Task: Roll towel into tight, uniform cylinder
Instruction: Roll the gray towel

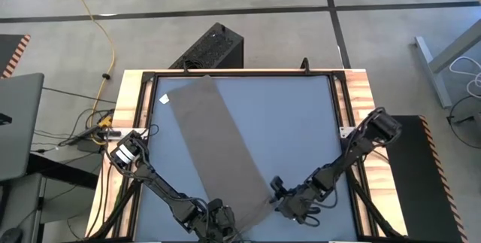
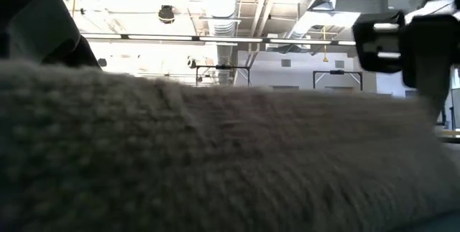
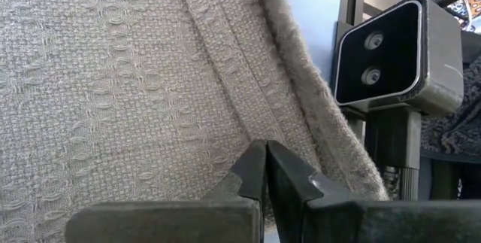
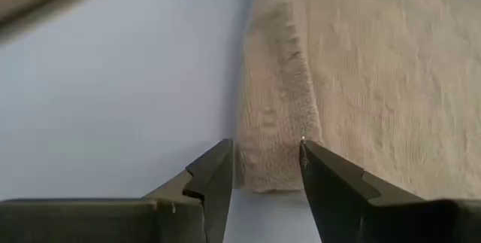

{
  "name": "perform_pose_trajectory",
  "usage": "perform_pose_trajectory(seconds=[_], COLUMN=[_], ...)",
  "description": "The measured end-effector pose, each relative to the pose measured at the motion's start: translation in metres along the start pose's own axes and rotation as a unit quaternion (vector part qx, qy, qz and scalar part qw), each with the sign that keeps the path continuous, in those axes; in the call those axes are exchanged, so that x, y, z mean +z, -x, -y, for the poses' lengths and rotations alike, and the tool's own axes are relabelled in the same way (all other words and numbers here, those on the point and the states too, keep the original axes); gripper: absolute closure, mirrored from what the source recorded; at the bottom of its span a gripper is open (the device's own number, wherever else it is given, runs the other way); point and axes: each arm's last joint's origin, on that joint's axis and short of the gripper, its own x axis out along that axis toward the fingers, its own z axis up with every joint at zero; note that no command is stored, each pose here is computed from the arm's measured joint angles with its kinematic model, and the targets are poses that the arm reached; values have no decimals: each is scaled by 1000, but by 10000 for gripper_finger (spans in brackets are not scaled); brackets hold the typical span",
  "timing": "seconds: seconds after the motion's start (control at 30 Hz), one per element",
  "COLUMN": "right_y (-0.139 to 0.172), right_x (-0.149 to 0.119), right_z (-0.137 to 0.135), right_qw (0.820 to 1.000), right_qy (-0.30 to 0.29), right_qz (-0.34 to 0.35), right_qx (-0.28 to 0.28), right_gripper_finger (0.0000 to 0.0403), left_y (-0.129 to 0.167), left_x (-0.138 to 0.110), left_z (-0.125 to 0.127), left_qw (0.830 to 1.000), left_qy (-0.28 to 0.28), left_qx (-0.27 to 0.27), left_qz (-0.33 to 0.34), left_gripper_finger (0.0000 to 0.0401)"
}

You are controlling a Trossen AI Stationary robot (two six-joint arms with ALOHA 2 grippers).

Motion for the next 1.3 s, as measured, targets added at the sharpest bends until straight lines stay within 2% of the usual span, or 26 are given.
perform_pose_trajectory(seconds=[0.23,0.33,0.43,0.6,0.7,0.8,0.97,1.1,1.3], right_y=[-14,-16,-16,-17,-19,-21,-23,-24,-21], right_x=[-10,-12,-15,-20,-22,-24,-28,-31,-31], right_z=[-2,-3,-2,5,12,21,38,48,59], right_qw=[999,998,996,987,980,969,939,922,910], right_qy=[-35,-59,-83,-140,-175,-217,-299,-337,-360], right_qz=[-21,-29,-41,-62,-67,-71,-76,-78,-70], right_qx=[4,4,14,44,64,93,149,176,192], right_gripper_finger=[225,240,270,347,385,384,368,381,380], left_y=[0,0,4,25,35,40,37,25,3], left_x=[0,0,3,12,18,27,36,33,24], left_z=[-1,-1,1,2,5,13,23,17,2], left_qw=[1000,1000,1000,999,998,994,984,984,992], left_qy=[-7,-15,-21,-28,-29,-50,-94,-102,-88], left_qx=[8,9,7,27,39,15,-27,-20,0], left_qz=[8,8,10,18,45,99,150,143,94], left_gripper_finger=[401,401,401,401,401,401,401,401,401])
